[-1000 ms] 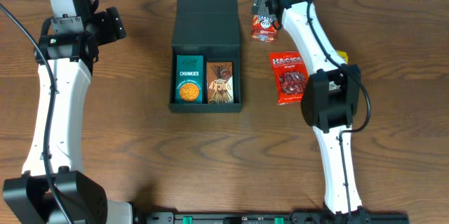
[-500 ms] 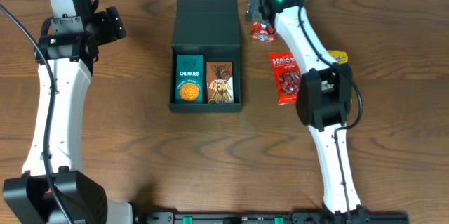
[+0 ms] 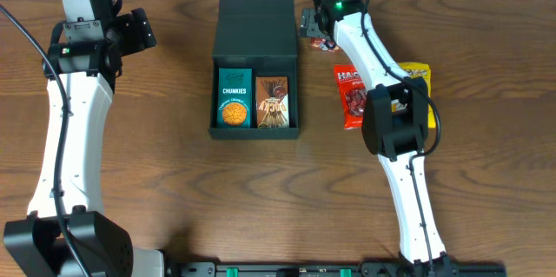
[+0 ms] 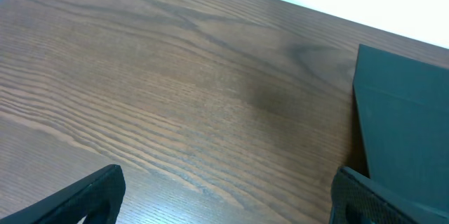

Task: Pack container
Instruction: 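Reach the right gripper to the red Hello Panda box and grasp it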

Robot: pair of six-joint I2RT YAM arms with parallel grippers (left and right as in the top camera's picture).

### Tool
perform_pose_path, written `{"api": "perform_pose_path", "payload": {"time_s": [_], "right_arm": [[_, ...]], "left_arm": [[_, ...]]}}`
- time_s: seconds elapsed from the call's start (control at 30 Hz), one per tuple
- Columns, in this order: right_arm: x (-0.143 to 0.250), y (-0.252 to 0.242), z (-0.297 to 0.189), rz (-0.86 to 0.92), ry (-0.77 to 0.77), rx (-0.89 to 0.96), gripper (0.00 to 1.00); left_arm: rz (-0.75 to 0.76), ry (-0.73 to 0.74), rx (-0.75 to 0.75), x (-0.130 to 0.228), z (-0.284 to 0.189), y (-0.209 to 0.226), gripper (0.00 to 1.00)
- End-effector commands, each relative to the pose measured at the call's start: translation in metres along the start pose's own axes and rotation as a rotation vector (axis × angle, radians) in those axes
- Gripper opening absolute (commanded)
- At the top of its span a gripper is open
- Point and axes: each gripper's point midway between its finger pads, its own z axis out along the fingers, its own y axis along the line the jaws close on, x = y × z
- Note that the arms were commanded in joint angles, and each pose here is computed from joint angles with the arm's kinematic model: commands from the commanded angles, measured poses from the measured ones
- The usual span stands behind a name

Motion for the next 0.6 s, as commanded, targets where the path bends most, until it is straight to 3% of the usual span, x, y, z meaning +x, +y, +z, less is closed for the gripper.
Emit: {"api": "perform_pose_path", "payload": {"time_s": [0.0,0.07,0.27,0.57], "right_arm": [[0.003,-0.007,0.01,-0.029,0.006,0.024,0.92],[0.004,-0.007,0.01,-0.028,0.011,0.022,0.85],[-0.005,-0.006,0.0,-0.025,-0.006,0.015,0.8],[-0.05,0.005,-0.051,-0.011,-0.097,-0.032,0.76]], "left_arm": [[-0.006,0.004,-0.006,0.001,0.002,0.002,0.95],[-0.005,0.005,-0.006,0.002,0.002,0.002,0.95],[-0.005,0.005,-0.006,0.001,0.002,0.002,0.95],[-0.005,0.005,-0.006,0.001,0.002,0.002,0.95]]}}
